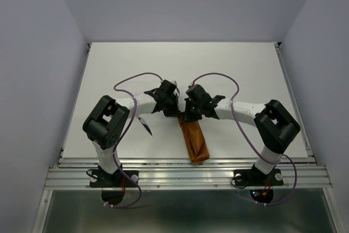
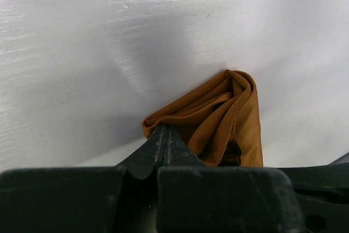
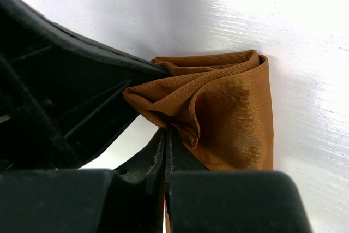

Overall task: Fold the napkin into a case and place the utensils inside
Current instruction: Fold the smaller rectangle-folded napkin at the center of the board.

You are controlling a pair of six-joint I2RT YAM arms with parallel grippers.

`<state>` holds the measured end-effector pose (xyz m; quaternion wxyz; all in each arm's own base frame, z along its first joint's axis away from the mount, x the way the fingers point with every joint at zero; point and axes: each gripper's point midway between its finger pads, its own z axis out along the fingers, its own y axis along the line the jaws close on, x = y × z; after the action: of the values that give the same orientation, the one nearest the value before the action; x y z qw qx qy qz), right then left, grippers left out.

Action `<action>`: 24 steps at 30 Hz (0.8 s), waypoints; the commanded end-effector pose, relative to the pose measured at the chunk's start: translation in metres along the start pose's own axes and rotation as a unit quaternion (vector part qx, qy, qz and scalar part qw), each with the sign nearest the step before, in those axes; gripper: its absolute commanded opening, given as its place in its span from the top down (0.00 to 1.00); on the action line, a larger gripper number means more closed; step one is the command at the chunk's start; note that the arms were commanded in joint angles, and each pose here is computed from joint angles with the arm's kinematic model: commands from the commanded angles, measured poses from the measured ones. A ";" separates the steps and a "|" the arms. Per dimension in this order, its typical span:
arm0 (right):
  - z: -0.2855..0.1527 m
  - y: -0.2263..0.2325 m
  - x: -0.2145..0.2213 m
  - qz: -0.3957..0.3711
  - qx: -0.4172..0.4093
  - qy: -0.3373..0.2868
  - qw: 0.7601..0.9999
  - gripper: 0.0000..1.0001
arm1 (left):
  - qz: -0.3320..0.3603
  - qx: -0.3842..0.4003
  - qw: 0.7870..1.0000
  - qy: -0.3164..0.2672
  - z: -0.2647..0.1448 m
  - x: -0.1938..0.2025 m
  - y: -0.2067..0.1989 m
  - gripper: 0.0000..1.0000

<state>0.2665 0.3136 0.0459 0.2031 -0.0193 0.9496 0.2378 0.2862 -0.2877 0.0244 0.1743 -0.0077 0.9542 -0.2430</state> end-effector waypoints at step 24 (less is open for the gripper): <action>0.013 -0.010 0.023 -0.009 -0.006 0.021 1.000 0.99 | 0.005 -0.010 1.000 -0.028 -0.034 -0.012 -0.007 0.84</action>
<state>0.2545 0.3078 0.0288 0.1890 -0.0280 0.9519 0.2393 0.2828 -0.2839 0.0284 0.1717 -0.0100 0.9560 -0.2375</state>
